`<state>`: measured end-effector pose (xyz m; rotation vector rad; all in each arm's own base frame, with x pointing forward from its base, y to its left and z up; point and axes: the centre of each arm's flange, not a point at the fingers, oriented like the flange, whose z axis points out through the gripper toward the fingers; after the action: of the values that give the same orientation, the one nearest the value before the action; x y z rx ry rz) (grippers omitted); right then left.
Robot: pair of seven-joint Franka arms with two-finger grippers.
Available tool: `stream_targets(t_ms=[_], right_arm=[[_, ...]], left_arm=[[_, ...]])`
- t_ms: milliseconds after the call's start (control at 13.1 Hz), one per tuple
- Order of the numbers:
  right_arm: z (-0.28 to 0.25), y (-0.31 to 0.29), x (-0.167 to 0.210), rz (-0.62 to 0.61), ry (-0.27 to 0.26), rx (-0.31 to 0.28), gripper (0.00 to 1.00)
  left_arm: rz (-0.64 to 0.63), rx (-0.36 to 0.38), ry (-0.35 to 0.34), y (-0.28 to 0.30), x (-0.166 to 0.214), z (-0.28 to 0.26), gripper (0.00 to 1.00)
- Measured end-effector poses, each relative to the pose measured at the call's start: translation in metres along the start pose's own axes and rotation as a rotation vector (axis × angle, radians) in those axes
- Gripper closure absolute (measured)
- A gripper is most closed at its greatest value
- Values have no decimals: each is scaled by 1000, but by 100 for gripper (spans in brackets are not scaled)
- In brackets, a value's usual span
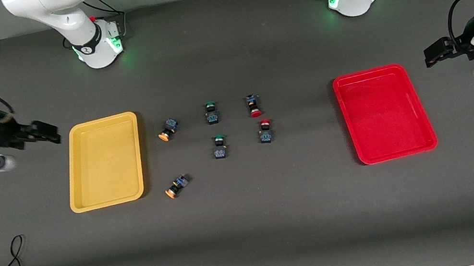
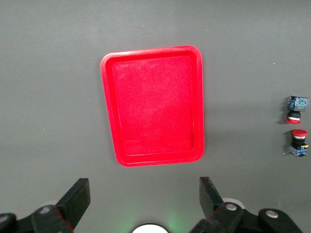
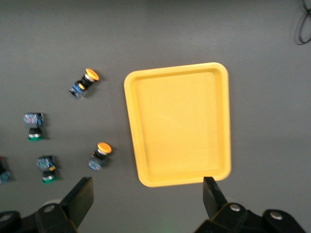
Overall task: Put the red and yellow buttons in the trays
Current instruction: 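Move both grippers from rest toward the buttons between the trays, then grasp a yellow button with the right gripper while the left gripper grasps a red one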
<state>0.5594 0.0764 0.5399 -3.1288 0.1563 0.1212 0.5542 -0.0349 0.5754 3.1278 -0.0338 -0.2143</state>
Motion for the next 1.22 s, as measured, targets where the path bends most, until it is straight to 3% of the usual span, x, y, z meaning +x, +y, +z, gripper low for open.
stream_targets(t_ms=[153, 306, 535, 841, 1224], right_arm=[[37, -33, 11, 81, -16, 11, 0], [78, -48, 19, 193, -70, 75, 0], [148, -54, 18, 256, -97, 109, 0], [221, -99, -20, 335, -86, 88, 0], [283, -121, -47, 427, -117, 45, 0]], left_arm=[[6, 1, -4, 3, 0, 2, 0], [22, 2, -15, 19, -1, 7, 0], [7, 13, -25, 88, -8, 20, 0], [-62, 8, -10, 221, -42, 39, 0], [-133, 4, 23, 366, -108, 75, 0]])
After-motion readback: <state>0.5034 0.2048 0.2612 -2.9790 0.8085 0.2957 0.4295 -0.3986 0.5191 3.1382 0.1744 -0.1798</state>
